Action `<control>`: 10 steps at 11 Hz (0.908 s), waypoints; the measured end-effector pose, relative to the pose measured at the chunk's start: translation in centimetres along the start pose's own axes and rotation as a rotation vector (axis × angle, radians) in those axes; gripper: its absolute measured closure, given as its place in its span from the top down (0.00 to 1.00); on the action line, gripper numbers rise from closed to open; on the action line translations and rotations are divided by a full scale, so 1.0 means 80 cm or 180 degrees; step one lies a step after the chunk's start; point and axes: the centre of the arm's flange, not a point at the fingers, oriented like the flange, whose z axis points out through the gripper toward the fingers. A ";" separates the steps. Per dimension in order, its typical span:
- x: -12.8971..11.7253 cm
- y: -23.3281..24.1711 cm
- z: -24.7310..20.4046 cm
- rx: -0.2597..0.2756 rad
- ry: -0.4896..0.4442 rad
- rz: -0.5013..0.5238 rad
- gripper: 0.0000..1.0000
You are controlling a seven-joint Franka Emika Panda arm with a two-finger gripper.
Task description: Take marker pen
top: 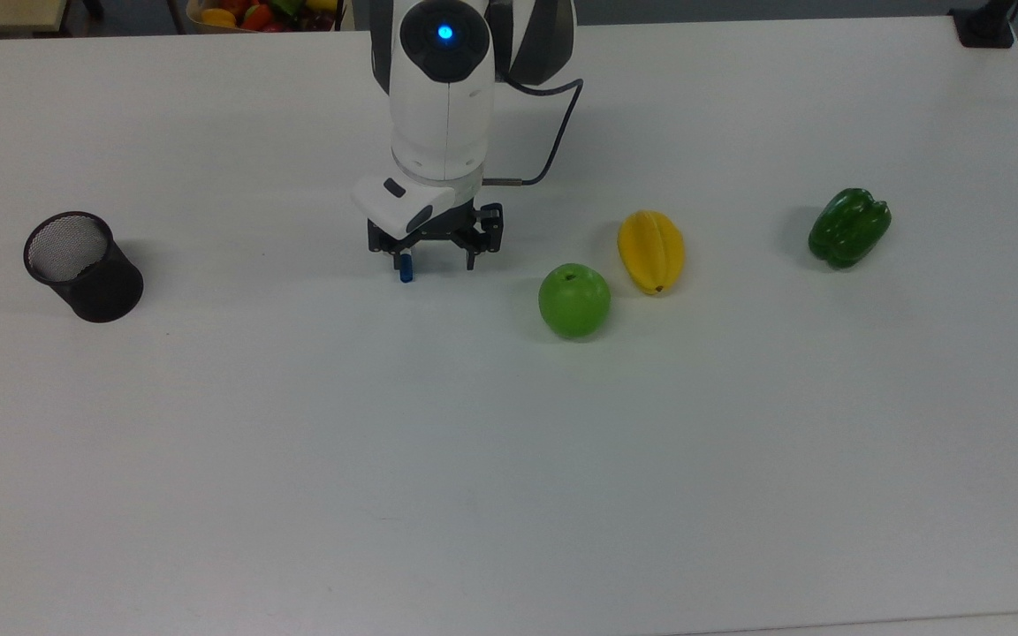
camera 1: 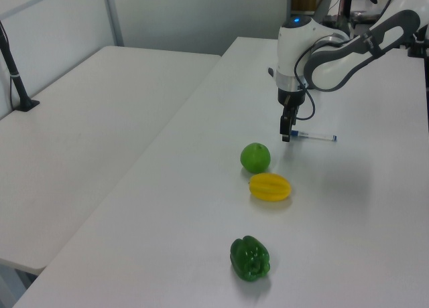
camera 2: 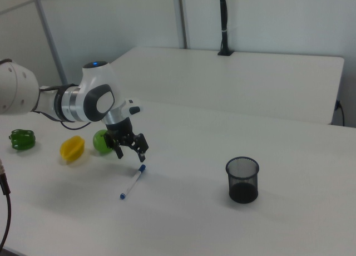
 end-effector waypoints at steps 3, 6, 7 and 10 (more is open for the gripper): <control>0.003 0.012 -0.074 -0.0008 0.0086 0.0184 1.00; -0.015 0.042 -0.208 0.0193 0.0068 0.0482 1.00; -0.029 0.050 -0.249 0.0296 0.0017 0.0553 1.00; -0.071 0.067 -0.360 0.0573 -0.0147 0.0794 1.00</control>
